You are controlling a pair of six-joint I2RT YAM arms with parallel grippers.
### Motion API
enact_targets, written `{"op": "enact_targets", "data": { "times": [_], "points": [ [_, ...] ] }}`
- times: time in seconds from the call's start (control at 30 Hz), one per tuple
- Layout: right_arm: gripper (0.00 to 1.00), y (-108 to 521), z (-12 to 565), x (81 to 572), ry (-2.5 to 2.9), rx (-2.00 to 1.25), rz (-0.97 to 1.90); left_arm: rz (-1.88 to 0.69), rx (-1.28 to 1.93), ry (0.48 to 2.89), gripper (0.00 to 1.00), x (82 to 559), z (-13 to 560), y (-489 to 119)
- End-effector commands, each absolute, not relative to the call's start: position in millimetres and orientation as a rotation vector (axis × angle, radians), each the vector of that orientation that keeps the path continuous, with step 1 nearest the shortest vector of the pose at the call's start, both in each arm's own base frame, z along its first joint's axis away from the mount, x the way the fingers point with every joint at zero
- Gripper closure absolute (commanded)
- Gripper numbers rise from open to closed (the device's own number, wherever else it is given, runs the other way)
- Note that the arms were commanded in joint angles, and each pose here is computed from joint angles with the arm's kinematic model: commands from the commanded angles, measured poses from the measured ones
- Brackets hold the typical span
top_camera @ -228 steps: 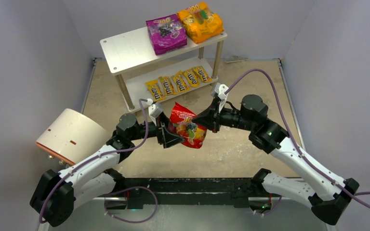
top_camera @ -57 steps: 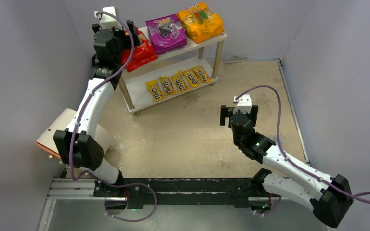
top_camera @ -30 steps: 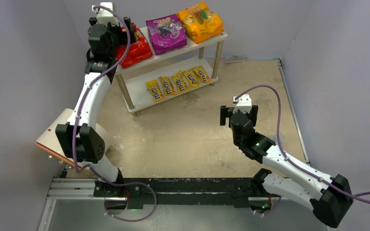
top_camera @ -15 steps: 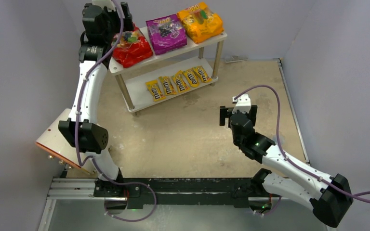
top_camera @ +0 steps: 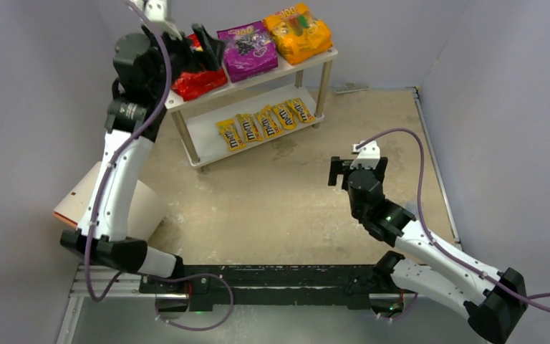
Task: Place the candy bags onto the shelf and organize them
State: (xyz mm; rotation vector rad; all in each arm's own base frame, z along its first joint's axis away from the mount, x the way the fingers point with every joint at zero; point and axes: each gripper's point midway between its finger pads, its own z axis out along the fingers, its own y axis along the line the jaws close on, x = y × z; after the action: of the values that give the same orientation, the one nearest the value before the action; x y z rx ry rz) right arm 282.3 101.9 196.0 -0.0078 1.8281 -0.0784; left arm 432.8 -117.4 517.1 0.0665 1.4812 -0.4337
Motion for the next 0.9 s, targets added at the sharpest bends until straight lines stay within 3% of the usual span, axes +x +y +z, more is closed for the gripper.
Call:
{"op": "enact_targets", "data": {
  "times": [0.0,0.17,0.37,0.5,0.63,0.87],
  "points": [
    [0.01,102.9,212.0,280.5,1.767,0.075,0.010,-0.666,0.179,1.494,0.01,378.0,491.9,-181.9],
    [0.01,96.1,213.0,275.8,1.729,0.164,0.055,-0.840,0.437,1.553,0.01,310.1,422.8,-260.1],
    [0.01,92.2,210.7,274.5,1.695,0.223,0.083,-0.997,0.517,1.641,0.01,253.5,327.9,-295.6],
    [0.01,88.3,213.2,273.8,1.686,0.270,0.087,-0.942,0.418,1.825,0.01,246.4,237.3,-282.9],
    [0.01,79.1,216.0,270.7,1.672,0.304,0.061,-0.669,0.207,2.013,0.00,252.8,160.3,-230.5],
    [0.01,80.4,210.0,269.0,1.656,0.284,0.084,-0.499,-0.149,1.992,0.00,253.0,134.7,-170.8]
  ]
}}
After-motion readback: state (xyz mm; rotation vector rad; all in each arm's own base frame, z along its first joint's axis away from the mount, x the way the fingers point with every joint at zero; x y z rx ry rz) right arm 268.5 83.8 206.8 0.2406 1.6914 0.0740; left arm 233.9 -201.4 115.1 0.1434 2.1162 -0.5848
